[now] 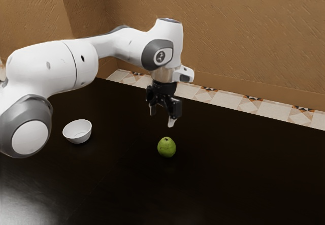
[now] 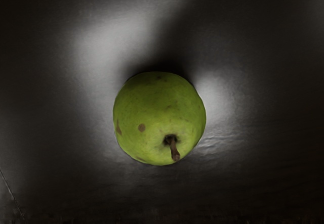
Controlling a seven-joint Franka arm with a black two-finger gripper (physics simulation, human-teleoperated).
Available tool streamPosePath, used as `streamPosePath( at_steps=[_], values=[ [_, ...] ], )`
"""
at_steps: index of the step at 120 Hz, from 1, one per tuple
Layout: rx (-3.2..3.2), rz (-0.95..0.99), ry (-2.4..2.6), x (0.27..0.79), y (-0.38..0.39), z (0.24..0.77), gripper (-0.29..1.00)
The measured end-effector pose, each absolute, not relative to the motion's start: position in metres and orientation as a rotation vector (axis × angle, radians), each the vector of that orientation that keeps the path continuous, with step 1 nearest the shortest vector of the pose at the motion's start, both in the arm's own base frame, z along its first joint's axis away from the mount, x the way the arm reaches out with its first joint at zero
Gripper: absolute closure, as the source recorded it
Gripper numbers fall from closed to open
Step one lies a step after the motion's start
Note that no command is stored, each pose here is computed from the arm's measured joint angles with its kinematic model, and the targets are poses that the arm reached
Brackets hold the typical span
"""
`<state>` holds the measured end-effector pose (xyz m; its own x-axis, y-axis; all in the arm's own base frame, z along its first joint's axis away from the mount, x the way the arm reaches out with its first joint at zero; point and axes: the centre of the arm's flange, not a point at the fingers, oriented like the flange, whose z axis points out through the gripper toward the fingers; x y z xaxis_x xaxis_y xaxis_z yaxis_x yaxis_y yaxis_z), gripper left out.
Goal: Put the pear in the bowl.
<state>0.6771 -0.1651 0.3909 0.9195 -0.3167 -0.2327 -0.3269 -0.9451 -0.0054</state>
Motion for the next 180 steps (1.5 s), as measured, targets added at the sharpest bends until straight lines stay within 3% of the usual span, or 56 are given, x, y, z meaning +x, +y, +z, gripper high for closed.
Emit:
streamPosePath(
  at_steps=[21,52,111,180],
  values=[
    [-3.019,0.529,0.396,0.672,-0.168,0.35,0.0],
    [-3.006,0.57,0.264,0.686,-0.171,0.316,0.0],
    [-3.027,0.58,0.141,0.695,-0.169,0.259,0.0],
    [-3.055,0.541,0.111,0.707,-0.166,0.236,0.0]
  ],
)
